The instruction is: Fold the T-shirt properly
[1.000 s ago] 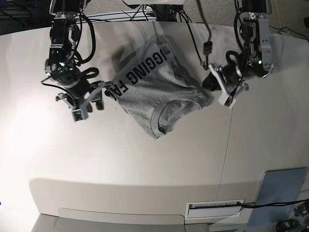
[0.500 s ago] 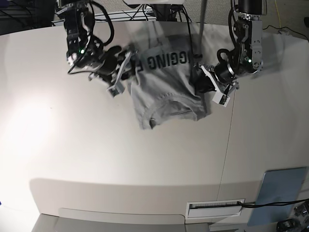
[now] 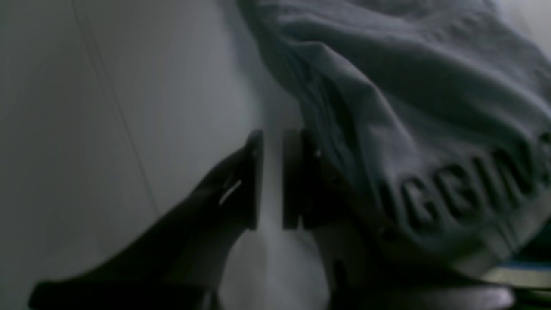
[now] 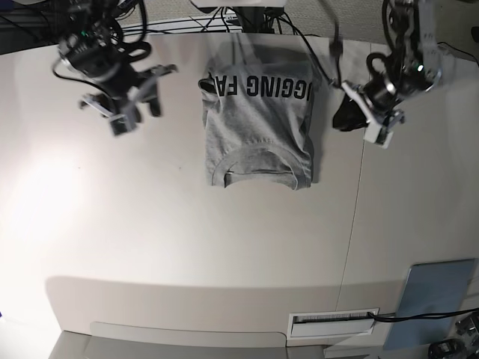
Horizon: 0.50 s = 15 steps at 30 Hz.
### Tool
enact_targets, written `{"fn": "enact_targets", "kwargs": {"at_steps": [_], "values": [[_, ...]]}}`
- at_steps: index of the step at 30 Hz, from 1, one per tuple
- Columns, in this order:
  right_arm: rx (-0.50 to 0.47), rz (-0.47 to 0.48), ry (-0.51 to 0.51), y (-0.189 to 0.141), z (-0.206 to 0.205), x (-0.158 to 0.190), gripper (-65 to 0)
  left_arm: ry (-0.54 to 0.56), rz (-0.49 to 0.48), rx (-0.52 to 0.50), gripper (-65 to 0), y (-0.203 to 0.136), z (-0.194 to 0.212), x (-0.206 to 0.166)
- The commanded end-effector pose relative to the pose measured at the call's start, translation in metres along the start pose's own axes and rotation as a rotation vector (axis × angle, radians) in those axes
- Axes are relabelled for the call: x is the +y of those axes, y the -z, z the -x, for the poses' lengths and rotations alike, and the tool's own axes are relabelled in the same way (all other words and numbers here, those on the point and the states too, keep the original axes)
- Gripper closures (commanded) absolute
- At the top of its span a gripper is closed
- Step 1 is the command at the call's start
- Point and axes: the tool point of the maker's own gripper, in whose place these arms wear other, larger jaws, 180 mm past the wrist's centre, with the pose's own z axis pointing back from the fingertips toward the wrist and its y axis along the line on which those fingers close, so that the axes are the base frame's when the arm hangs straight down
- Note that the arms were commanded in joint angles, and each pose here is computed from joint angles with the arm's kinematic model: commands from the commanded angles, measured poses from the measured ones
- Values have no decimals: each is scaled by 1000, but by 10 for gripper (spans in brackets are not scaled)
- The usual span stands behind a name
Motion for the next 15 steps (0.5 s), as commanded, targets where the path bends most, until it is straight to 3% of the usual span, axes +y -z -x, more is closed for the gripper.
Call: {"fn": "enact_targets", "kwargs": {"at_steps": [1, 7, 15], "values": [[-26, 16, -9, -13, -4, -4, -225, -1, -6, -30, -75, -14, -3, 0], [135, 79, 111, -54, 63, -28, -225, -40, -2, 34, -76, -69, 42, -14], [348, 113, 187, -109, 136, -29, -225, -151, 1, 233, -79, -109, 118, -40]]}}
